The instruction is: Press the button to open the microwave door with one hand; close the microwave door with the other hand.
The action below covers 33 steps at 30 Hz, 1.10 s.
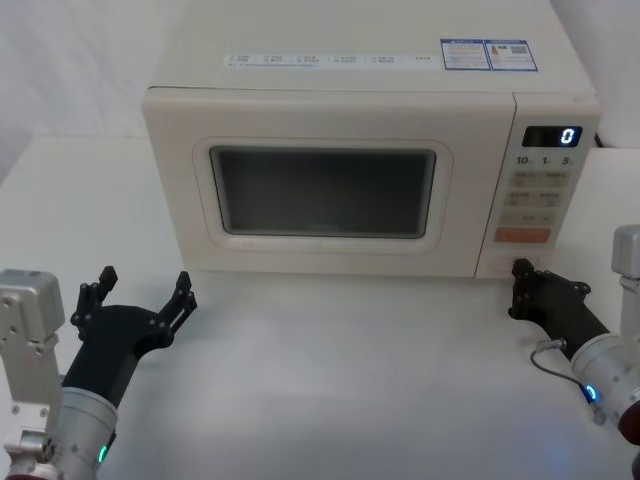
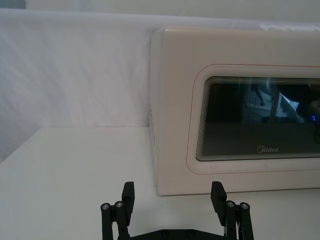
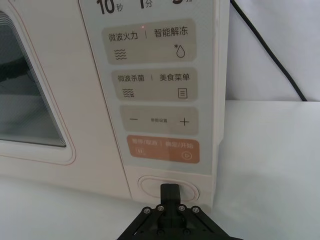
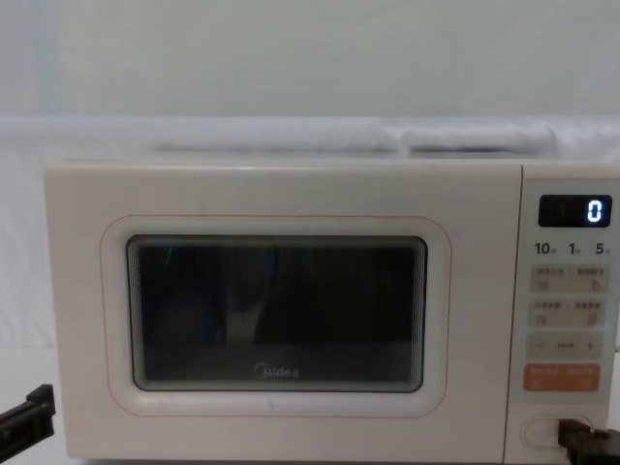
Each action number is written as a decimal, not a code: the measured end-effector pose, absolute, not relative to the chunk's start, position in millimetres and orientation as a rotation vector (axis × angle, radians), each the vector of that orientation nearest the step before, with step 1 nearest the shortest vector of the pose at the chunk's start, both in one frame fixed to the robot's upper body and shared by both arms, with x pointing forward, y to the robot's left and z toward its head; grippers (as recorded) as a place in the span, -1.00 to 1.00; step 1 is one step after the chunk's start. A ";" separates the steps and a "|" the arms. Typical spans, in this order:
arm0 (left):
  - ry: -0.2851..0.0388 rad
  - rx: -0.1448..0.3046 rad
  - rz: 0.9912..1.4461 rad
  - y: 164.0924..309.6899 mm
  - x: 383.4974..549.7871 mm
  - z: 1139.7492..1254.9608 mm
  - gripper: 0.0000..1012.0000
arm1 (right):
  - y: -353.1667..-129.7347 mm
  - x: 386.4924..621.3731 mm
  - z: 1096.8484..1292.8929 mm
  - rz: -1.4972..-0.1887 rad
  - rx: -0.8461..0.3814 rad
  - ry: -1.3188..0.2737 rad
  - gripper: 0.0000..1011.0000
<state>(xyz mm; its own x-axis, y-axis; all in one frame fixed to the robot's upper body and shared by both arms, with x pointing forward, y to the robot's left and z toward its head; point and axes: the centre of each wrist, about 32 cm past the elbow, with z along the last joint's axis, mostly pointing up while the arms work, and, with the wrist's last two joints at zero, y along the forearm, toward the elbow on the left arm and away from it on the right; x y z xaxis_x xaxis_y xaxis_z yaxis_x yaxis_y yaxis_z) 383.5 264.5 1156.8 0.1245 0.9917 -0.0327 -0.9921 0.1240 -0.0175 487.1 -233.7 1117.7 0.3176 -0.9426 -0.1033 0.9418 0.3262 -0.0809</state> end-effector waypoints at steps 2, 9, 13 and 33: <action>0.014 -0.038 1.446 264.5 383.5 1156.8 0.98 | -232.4 488.8 1117.8 -1.240 -0.005 0.139 -1.00; 0.014 -0.038 1.446 264.5 383.5 1156.8 0.98 | -227.8 492.2 1117.1 -1.243 -0.007 0.139 -1.00; 0.014 -0.038 1.446 264.5 383.5 1156.8 0.98 | -226.2 492.7 1116.5 -1.245 -0.011 0.140 -1.00; 0.014 -0.038 1.446 264.5 383.5 1156.8 0.98 | -217.8 492.3 1116.9 -1.267 -0.046 0.101 -1.00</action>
<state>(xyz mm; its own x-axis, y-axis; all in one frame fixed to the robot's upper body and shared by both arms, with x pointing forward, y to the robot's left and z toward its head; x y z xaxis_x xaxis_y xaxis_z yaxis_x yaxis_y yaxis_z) 383.5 264.5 1156.8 0.1245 0.9917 -0.0326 -0.9921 0.1240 -0.0176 492.3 -217.8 1116.9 0.2956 -0.9540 -0.0503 0.9500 0.2991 -0.0900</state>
